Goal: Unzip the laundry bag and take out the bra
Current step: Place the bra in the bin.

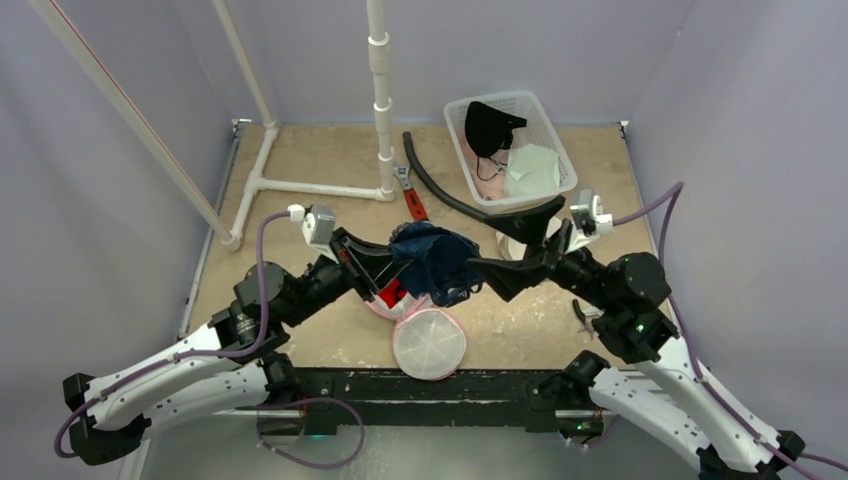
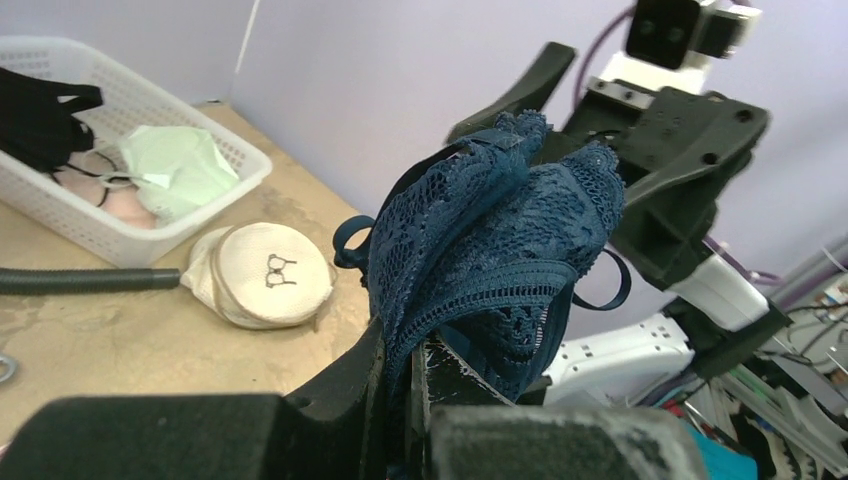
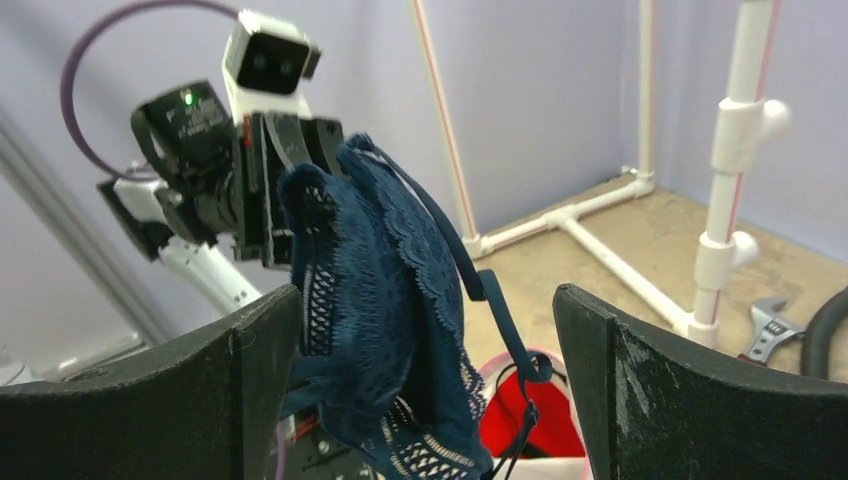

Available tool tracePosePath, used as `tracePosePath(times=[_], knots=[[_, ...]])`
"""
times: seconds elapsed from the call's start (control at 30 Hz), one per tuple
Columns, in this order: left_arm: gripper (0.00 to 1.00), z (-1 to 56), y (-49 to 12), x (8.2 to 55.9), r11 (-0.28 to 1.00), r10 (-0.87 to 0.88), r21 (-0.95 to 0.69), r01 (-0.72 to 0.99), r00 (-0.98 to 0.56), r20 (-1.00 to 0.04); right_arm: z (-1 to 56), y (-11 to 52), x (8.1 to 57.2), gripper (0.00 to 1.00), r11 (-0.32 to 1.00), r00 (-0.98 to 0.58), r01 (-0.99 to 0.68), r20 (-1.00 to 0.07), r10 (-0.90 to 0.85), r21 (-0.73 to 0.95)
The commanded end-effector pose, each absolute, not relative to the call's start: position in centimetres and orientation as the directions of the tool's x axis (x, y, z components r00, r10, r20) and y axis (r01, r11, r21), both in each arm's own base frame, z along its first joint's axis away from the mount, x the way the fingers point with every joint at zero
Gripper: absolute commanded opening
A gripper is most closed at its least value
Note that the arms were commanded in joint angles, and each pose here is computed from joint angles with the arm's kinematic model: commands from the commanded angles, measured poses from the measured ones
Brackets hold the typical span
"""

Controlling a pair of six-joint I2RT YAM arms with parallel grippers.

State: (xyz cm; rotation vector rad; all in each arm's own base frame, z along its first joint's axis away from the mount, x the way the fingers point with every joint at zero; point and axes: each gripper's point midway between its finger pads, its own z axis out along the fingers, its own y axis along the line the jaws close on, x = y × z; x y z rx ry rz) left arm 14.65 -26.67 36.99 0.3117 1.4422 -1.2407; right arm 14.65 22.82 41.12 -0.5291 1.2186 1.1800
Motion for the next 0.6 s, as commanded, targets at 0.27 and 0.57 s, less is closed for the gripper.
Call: tracePosePath(times=[0.27, 0.57], knots=[[0.00, 41.8, -27.2, 12.4, 0.286, -0.444, -0.415, 0.864, -0.265, -0.856, 39.5, 25.1, 13.7, 0.86, 0.254, -0.151, -0.940, -0.944, 0.292, 0.229], [0.00, 41.2, -27.8, 12.9, 0.296, -0.432, -0.424, 0.856, -0.276, -0.858, 39.3, 25.4, 13.8, 0.48, 0.233, -0.178, -0.938, -0.933, 0.312, 0.256]])
